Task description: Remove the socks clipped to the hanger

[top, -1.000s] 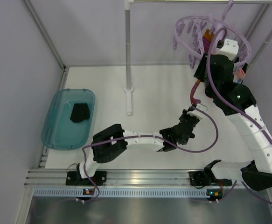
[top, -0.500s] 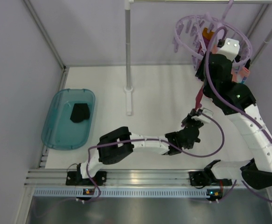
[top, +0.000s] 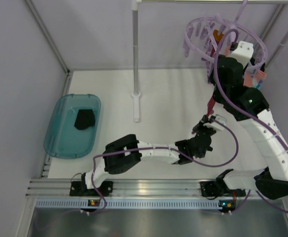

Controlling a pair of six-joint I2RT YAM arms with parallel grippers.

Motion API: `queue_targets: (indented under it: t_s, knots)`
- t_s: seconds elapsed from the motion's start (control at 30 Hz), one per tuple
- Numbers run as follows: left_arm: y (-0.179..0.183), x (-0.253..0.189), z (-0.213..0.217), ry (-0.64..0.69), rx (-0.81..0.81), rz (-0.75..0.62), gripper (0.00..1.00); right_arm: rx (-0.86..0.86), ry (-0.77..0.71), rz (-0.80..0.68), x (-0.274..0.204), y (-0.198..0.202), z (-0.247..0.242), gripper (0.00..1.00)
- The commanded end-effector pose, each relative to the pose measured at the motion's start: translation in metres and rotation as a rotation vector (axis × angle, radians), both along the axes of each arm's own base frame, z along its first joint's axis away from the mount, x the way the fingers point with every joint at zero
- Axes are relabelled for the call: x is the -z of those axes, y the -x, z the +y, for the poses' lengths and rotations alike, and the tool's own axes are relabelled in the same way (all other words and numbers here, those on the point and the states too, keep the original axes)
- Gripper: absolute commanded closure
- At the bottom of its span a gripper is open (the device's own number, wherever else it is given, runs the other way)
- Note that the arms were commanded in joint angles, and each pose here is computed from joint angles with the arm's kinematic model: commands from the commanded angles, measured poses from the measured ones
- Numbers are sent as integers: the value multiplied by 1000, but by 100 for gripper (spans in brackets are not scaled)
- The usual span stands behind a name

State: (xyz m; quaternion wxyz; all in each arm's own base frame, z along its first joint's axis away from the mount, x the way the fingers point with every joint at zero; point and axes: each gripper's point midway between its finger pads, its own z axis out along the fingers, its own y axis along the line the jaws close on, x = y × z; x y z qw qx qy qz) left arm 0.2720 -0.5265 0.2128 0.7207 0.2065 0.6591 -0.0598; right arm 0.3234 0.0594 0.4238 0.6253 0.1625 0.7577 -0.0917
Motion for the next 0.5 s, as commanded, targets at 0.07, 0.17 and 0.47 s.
queue_targets:
  t_s: [0.07, 0.17, 0.47]
  knots:
    - [2, -22, -5, 77, -10, -22, 100, 31, 37, -25, -14, 9, -10, 54]
    - [3, -22, -4, 77, -10, -21, 100, 32, 46, -29, -12, 8, -11, 53]
    - [3, -25, -5, 81, -1, -24, 100, 14, 52, -28, -7, -1, -7, 52]
